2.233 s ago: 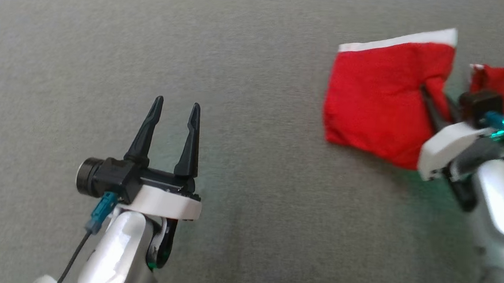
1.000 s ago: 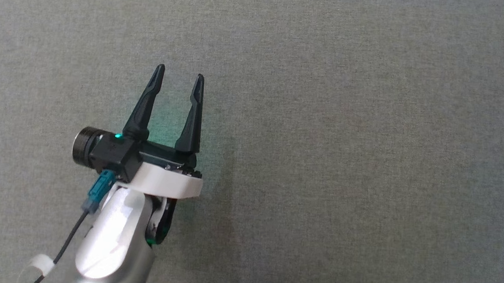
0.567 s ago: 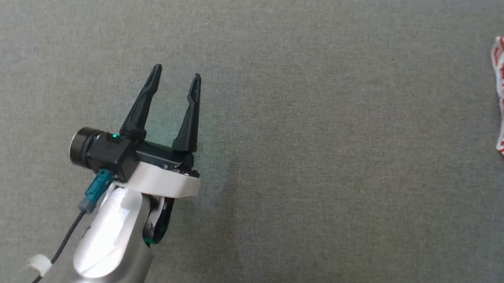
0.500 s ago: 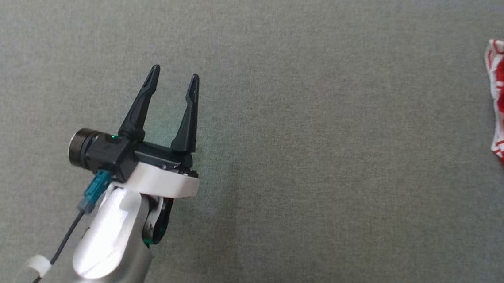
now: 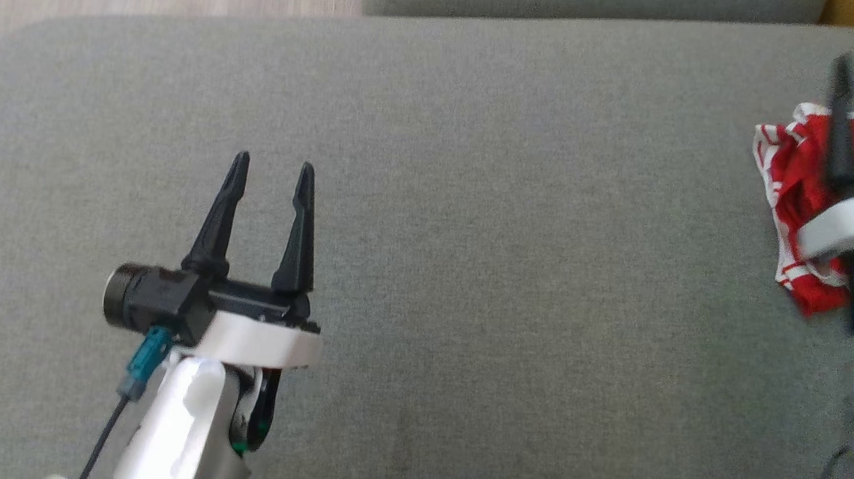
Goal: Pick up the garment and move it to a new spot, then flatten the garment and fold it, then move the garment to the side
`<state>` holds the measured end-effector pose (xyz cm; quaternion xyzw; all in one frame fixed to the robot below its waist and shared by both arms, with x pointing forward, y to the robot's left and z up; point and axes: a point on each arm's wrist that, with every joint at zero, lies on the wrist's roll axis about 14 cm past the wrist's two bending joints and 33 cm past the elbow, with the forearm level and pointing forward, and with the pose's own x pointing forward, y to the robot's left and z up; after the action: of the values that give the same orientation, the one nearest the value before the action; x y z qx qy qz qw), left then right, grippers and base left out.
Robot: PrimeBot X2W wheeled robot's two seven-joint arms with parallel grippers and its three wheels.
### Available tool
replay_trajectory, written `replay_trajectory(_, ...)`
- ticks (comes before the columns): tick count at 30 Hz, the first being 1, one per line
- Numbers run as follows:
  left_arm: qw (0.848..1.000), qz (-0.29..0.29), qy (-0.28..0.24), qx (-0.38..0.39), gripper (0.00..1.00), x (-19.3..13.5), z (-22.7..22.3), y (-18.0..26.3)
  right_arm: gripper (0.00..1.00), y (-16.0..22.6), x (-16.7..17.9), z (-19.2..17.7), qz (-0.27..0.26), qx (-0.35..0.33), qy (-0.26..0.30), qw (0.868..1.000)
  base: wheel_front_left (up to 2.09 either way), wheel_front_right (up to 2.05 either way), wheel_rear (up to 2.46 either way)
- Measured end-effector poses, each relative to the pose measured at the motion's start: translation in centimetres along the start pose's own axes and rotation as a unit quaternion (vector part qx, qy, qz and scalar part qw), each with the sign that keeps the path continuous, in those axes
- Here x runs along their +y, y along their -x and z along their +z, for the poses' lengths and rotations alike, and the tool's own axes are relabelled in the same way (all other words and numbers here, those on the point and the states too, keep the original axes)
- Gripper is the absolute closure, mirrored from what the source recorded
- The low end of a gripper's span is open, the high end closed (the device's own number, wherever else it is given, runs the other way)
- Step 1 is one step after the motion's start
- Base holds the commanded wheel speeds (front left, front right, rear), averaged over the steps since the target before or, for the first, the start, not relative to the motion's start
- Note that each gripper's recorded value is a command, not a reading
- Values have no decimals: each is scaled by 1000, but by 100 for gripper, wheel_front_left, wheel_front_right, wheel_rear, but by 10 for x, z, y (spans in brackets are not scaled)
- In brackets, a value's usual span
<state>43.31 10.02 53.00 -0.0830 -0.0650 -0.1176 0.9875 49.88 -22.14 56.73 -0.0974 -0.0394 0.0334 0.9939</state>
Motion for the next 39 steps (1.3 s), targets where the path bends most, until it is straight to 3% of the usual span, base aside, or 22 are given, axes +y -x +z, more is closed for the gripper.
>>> replay_trajectory(7, 1000, 1, -5, -2, 0, -3, 5, 21, 0, 34, 49, 11, 12, -43, -119, 992, 0, 0, 0)
replay_trajectory(12, 1000, 11, -3, -3, 0, -1, 8, 36, 0, 68, 61, -12, 5, -32, -167, 985, 0, 0, 0)
replay_trajectory(21, 999, 28, 3, 30, 0, 2, -11, 70, 0, 132, 78, -66, 0, 39, -205, 978, 0, 0, 0)
replay_trajectory(39, 996, 76, 26, 26, 0, 20, -9, 79, 0, 141, 75, -53, -2, 17, -205, 979, 0, 0, 0)
